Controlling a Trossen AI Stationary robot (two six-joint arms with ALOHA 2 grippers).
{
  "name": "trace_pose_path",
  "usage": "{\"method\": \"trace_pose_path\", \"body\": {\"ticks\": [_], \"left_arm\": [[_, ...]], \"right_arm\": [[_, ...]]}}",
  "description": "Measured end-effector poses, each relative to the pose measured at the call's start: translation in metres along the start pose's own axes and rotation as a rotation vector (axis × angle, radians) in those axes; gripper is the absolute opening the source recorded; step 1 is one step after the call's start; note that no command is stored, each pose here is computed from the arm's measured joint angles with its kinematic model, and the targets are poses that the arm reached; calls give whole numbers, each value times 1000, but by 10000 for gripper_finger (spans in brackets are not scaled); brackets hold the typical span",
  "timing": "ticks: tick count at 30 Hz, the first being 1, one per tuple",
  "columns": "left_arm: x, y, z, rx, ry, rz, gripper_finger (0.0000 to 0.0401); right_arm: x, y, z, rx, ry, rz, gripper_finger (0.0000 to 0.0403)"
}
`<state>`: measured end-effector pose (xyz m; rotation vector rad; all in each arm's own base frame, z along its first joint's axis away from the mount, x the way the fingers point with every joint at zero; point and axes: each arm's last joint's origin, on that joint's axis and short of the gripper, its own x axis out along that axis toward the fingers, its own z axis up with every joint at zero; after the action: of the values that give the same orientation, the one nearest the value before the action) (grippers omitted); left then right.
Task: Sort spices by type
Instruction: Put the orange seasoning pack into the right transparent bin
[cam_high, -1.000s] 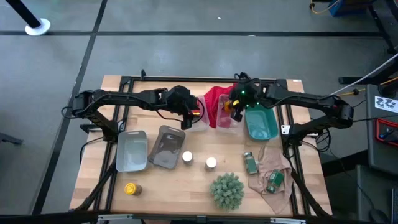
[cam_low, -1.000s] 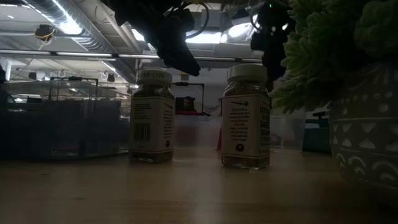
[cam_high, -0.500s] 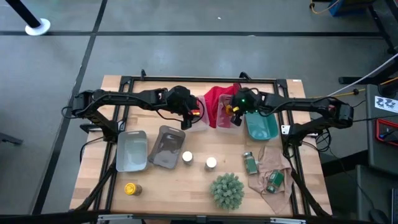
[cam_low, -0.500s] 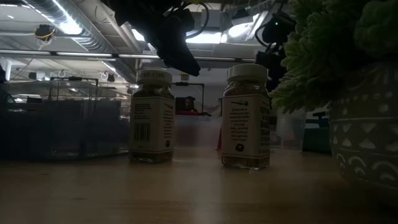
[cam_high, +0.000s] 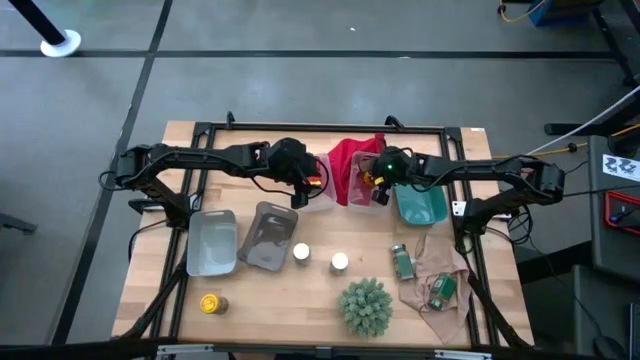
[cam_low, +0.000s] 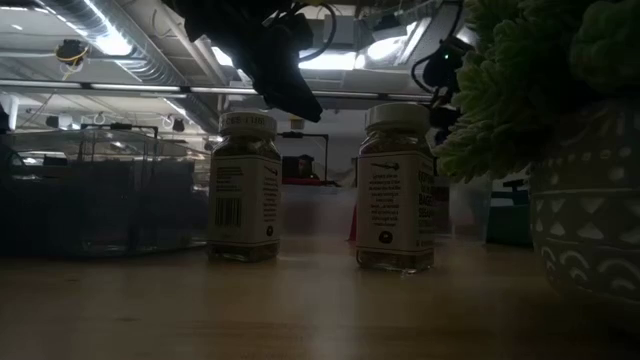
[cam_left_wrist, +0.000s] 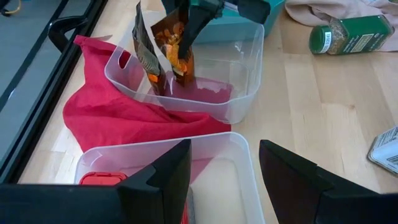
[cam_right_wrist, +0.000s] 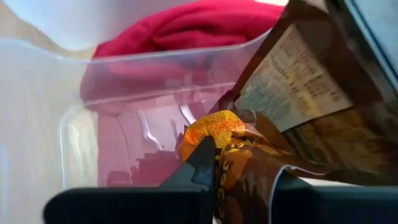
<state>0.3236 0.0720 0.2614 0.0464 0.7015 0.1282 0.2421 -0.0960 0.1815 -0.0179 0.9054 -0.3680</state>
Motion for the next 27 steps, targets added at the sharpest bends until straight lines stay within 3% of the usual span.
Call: {"method": "trace_pose_path", "body": {"ticks": [18,27], "left_arm": [[0,0,0,3,0,0,178],[0,0,0,3,0,0,178]], "right_arm": [[5,1,-1,-13,5,1,35],[5,1,0,-14,4,1,128]]}}
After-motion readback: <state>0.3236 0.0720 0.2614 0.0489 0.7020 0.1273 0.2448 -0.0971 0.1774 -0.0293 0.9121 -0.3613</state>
